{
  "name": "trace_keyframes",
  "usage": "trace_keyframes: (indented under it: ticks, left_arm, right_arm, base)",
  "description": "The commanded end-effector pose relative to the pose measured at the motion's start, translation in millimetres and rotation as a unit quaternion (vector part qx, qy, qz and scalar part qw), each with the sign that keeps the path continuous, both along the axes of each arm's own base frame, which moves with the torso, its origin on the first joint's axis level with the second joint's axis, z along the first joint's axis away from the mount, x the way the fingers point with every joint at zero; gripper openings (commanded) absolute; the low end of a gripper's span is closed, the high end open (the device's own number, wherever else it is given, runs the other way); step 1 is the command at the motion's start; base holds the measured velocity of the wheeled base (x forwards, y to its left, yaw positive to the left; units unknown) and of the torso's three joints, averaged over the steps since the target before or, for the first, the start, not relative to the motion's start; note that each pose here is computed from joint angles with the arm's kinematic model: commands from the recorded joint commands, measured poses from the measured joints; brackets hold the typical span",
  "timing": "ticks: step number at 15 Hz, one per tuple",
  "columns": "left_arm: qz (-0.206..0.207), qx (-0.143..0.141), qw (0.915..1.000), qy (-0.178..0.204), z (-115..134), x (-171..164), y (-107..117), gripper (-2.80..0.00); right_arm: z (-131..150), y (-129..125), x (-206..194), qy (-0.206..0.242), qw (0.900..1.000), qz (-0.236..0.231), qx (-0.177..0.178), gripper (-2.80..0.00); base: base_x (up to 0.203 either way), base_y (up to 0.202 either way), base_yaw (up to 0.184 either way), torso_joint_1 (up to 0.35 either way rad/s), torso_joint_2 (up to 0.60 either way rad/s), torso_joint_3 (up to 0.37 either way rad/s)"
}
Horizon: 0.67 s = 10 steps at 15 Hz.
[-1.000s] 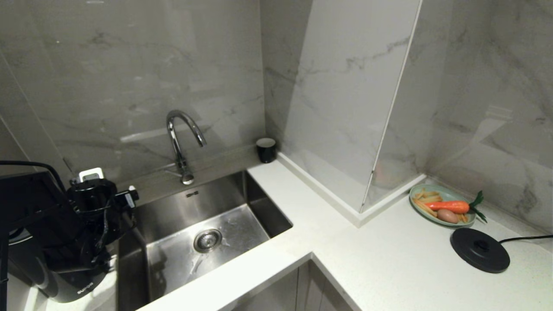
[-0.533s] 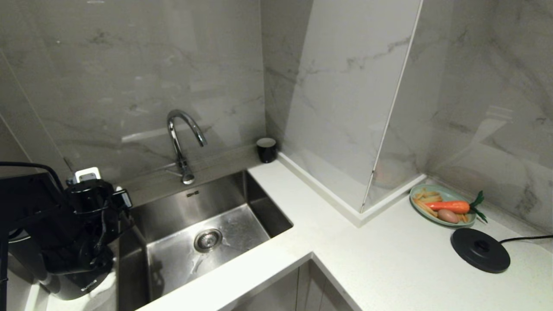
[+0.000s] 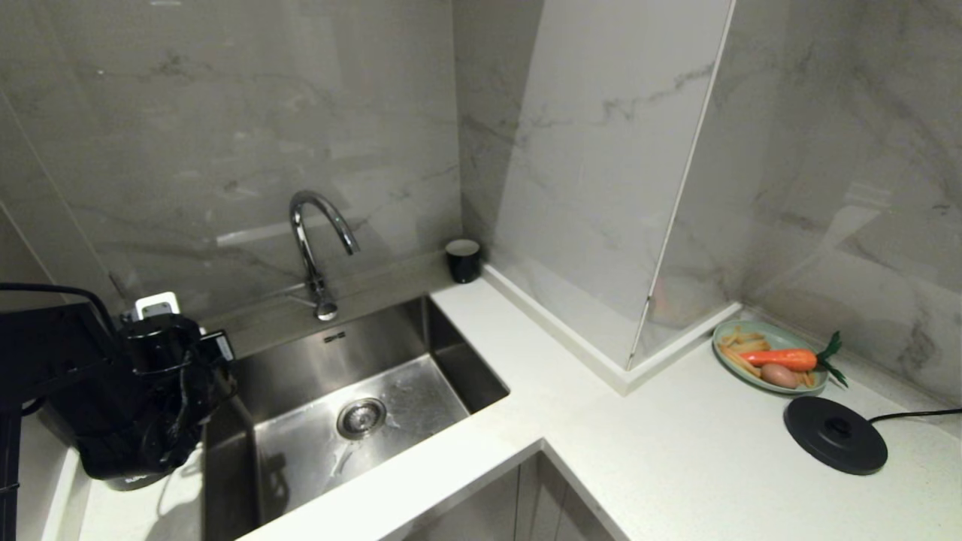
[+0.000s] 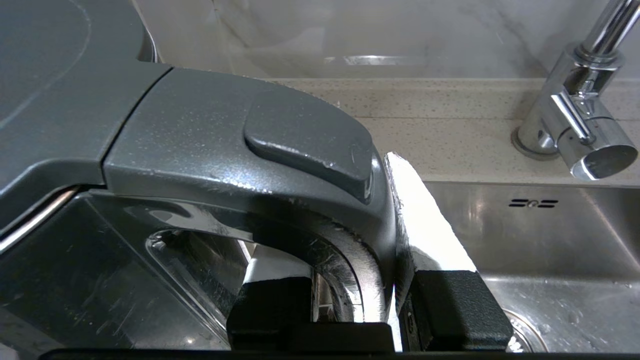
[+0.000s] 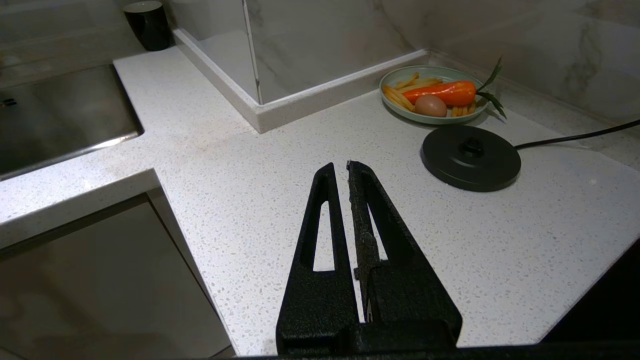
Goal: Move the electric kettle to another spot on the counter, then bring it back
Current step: Grab the kettle
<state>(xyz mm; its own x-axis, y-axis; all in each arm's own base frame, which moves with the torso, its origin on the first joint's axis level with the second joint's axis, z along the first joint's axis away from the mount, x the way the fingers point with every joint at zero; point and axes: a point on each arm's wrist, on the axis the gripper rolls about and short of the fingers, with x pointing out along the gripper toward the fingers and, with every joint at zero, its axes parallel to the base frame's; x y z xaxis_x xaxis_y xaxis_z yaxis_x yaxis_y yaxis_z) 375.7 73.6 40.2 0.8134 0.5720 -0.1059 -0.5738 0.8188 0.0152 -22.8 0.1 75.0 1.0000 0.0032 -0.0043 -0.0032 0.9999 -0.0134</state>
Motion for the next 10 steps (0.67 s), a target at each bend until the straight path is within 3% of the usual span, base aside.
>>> trace_keyframes:
  ticks: [1, 3, 10]
  left_arm:
    - [0.0, 0.002, 0.9999, -0.01, 6.1, -0.9, -1.1, -2.8]
    - [-0.007, 0.004, 0.9997, -0.022, 17.8, -4.3, -6.4, -2.8]
    - [-0.094, 0.002, 0.9948, -0.039, 49.5, -28.6, -54.6, -2.8]
  right_arm:
    - [0.0, 0.0, 0.0, 0.0, 1.0, 0.0, 0.001, -2.8]
    - [0.0, 0.0, 0.0, 0.0, 1.0, 0.0, 0.0, -2.8]
    - [0.0, 0.0, 0.0, 0.0, 1.0, 0.0, 0.001, -2.8]
  base:
    - [0.0, 0.0, 0.0, 0.0, 0.0, 0.0]
    - [0.0, 0.0, 0.0, 0.0, 0.0, 0.0]
    - [0.0, 0.0, 0.0, 0.0, 0.0, 0.0]
